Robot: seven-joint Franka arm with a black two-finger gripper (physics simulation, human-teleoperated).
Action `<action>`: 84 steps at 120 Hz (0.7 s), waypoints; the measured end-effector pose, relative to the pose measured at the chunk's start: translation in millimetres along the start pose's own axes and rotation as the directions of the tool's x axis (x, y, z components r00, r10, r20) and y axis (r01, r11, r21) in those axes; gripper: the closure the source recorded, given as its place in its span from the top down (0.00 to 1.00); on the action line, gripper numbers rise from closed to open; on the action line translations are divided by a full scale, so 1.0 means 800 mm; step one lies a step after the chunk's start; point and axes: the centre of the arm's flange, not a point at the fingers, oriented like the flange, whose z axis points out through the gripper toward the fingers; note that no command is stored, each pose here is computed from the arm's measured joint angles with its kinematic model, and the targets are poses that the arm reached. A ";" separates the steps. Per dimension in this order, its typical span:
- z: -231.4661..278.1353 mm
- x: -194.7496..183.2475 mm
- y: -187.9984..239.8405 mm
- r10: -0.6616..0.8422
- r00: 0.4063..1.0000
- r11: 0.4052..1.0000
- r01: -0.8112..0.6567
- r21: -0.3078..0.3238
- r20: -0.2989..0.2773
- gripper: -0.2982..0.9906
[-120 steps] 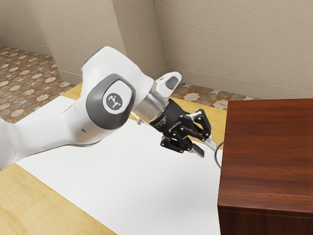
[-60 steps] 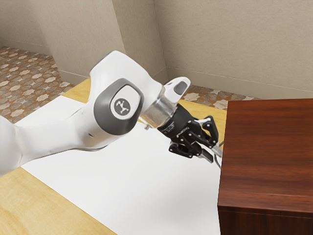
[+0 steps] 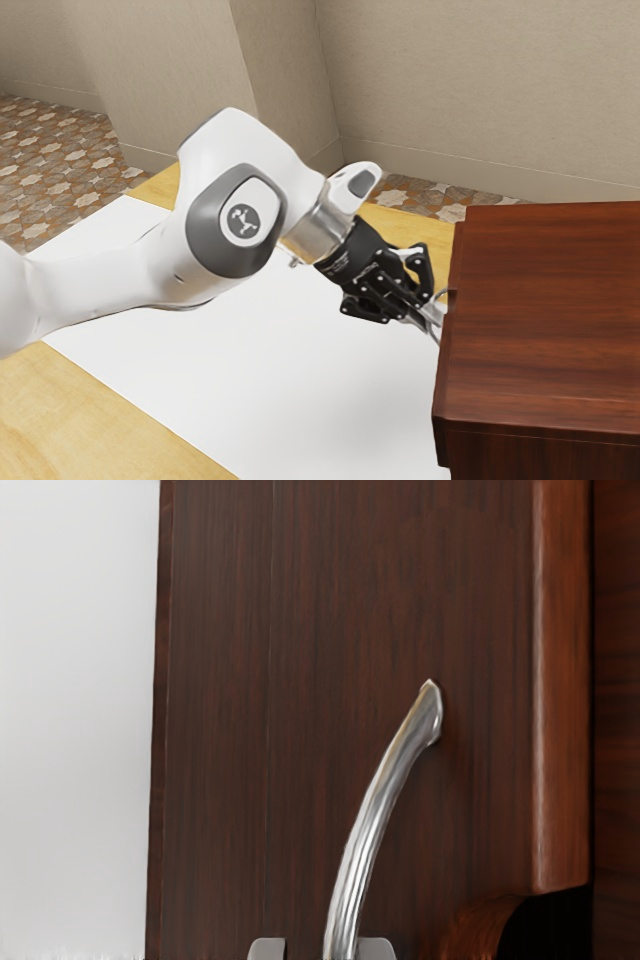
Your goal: Pull the drawer handle with one arm to open the drawer
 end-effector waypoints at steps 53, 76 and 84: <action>-0.018 -0.002 -0.016 -0.005 1.000 1.000 0.005 0.004 -0.010 0.22; -0.022 -0.001 -0.027 -0.010 1.000 1.000 0.010 0.010 -0.012 0.22; -0.027 0.002 -0.033 -0.016 1.000 1.000 0.016 0.010 -0.017 0.22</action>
